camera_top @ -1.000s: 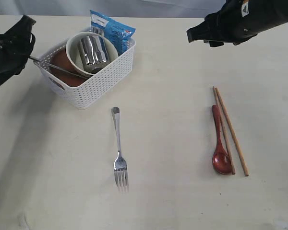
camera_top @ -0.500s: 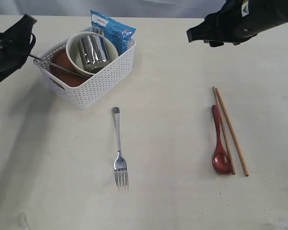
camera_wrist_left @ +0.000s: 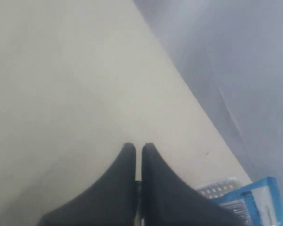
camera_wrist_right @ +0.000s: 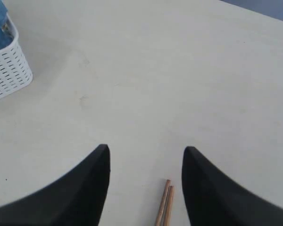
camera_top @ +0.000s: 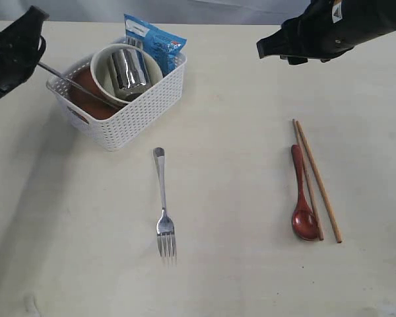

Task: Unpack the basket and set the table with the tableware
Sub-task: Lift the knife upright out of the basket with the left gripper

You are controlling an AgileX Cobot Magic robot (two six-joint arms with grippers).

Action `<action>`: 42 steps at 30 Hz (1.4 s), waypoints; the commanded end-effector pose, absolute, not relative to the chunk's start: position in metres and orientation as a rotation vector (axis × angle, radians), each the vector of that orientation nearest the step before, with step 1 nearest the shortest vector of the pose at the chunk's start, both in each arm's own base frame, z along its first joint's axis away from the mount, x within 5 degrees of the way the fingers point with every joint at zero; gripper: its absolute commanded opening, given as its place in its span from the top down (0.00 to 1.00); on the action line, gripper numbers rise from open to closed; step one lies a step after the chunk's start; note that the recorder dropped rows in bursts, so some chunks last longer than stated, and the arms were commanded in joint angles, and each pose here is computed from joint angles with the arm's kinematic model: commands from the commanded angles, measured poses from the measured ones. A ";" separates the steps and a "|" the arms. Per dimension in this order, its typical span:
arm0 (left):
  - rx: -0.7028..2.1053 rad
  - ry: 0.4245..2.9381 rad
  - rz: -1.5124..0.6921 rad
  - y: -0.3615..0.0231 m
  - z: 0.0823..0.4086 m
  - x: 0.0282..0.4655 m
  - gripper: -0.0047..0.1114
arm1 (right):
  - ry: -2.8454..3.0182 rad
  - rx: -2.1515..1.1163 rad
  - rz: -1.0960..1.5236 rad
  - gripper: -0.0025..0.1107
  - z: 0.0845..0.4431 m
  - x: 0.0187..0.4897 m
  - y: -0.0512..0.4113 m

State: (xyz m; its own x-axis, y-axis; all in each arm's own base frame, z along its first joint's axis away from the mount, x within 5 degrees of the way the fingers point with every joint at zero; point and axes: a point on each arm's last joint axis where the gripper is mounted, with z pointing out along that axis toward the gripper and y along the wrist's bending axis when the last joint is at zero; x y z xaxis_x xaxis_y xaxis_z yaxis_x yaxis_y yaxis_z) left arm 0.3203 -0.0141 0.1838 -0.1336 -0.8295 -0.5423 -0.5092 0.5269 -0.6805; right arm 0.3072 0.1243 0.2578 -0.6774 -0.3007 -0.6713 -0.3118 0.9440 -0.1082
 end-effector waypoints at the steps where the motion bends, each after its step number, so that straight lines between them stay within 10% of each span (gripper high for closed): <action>1: -1.012 1.755 -0.432 -0.017 0.205 0.316 0.96 | 2.350 -0.431 0.018 0.57 0.260 0.307 0.123; 42: -0.561 1.789 -0.307 -0.022 0.259 0.299 0.96 | 2.351 -0.431 0.017 0.57 0.260 0.306 0.123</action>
State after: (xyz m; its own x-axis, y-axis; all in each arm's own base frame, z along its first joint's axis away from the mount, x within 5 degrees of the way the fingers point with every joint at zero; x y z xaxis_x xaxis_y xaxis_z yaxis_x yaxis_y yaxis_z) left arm 0.2993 -0.0183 0.2531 -0.2070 -0.5427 -0.8140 -0.2462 0.8342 -0.4935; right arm 0.3072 0.1243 0.2578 -0.6777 -0.3001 -0.6713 -0.3116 0.9441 -0.1075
